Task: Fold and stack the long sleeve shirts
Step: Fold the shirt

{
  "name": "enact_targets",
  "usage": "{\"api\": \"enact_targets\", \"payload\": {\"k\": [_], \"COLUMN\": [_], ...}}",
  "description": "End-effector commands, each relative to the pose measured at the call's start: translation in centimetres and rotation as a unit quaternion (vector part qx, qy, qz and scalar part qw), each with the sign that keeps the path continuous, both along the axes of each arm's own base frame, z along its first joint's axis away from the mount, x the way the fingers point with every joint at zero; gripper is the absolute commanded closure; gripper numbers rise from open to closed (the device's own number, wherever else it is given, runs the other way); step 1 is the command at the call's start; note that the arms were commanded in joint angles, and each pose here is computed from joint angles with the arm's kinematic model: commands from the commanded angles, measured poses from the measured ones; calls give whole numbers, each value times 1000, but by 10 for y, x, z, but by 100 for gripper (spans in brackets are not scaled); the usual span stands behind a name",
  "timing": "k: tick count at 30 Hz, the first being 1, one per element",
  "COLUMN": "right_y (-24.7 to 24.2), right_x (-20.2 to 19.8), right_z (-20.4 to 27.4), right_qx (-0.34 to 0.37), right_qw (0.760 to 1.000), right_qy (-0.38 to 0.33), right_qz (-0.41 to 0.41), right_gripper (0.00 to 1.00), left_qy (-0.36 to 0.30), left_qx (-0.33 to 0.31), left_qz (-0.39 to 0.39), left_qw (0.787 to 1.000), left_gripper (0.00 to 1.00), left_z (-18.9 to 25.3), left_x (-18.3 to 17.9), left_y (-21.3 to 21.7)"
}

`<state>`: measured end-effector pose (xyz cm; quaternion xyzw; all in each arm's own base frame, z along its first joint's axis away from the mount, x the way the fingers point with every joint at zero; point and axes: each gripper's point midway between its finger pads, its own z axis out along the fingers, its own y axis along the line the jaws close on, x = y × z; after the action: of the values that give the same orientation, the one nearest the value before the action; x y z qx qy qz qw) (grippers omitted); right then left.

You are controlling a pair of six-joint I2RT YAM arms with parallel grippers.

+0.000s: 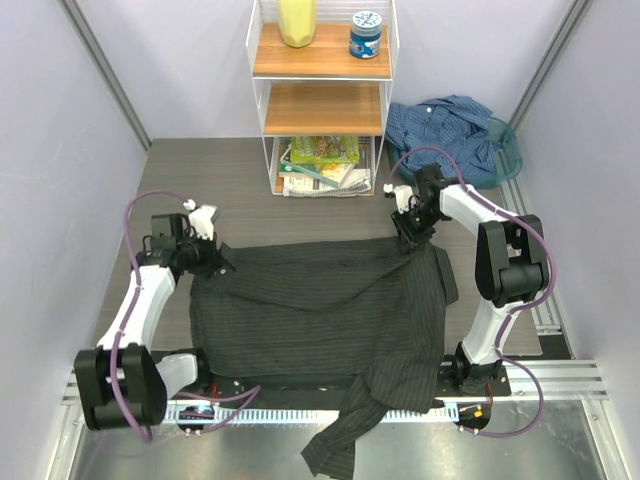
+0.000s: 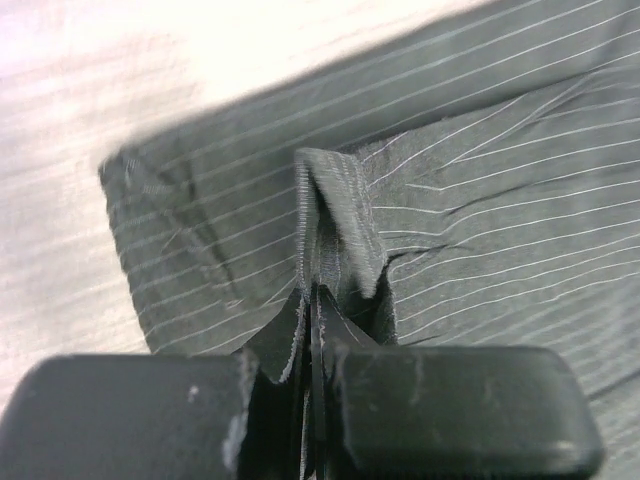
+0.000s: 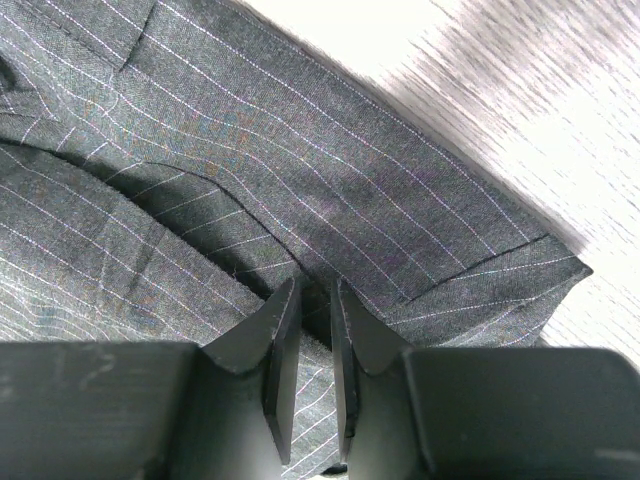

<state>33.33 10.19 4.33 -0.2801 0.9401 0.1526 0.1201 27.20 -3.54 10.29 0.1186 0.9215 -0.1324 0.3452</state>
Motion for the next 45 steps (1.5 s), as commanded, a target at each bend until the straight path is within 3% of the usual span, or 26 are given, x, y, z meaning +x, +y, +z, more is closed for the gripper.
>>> {"api": "enact_targets", "payload": {"k": [1, 7, 10, 13, 14, 15, 17, 20, 22, 23, 25, 27, 28, 32, 34, 35, 40, 42, 44, 45], "right_y": [1, 6, 16, 21, 26, 28, 32, 39, 46, 48, 54, 56, 58, 60, 61, 60, 59, 58, 53, 53], "right_x": [6, 4, 0, -3, -7, -8, -11, -15, -18, -20, -24, -26, -27, -25, -24, -23, -20, -15, -10, -5], "right_z": [5, 18, 39, 60, 68, 73, 80, 82, 77, 74, 65, 61, 58, 49, 46, 46, 41, 39, 38, 42], "right_qx": [1, 19, 51, 73, 87, 93, 109, 123, 128, 128, 126, 127, 126, 123, 121, 119, 113, 109, 104, 106], "right_qw": [1000, 1000, 998, 996, 994, 994, 991, 990, 989, 989, 988, 988, 988, 988, 988, 988, 990, 991, 993, 993], "right_qy": [-9, -15, -25, -40, -43, -47, -50, -44, -33, -29, -17, -14, -10, 2, 7, 6, 10, 11, 11, 5], "right_qz": [1, 13, 28, 36, 44, 46, 52, 62, 71, 75, 84, 90, 92, 94, 95, 94, 81, 73, 61, 57], "right_gripper": [76, 76, 73, 67, 66, 64, 58, 45, 43, 43, 43, 42, 42, 43, 45, 45, 46, 46, 46, 46], "left_qy": [-6, -53, -108, -163, -200, -201, -220, -239, -264, -279, -331, -341, -366, -340, -318, -337, -363, -373, -383, -377], "left_qx": [35, -38, -69, -80, -51, -70, -49, -23, -14, -11, -4, 6, 38, 38, 8, 9, 6, 14, 20, 44], "left_qz": [34, -58, -141, -252, -314, -355, -402, -387, -403, -415, -474, -507, -536, -618, -598, -600, -584, -528, -502, -473], "left_qw": [999, 996, 982, 951, 927, 911, 888, 890, 876, 866, 816, 791, 760, 708, 735, 725, 726, 763, 775, 795], "left_gripper": [100, 100, 100, 100, 100, 100, 100, 100, 100, 100, 100, 100, 100, 100, 100, 100, 100, 100, 100, 100], "left_z": [-9, 14, 43, 67, 71, 77, 78, 87, 99, 107, 128, 131, 135, 119, 123, 132, 163, 187, 201, 201], "left_x": [14, 1, -20, -55, -64, -89, -106, -97, -93, -95, -113, -129, -132, -164, -160, -152, -112, -75, -54, -35], "left_y": [18, -19, -44, -67, -71, -81, -84, -79, -81, -83, -95, -100, -101, -110, -116, -123, -152, -160, -163, -158]}}
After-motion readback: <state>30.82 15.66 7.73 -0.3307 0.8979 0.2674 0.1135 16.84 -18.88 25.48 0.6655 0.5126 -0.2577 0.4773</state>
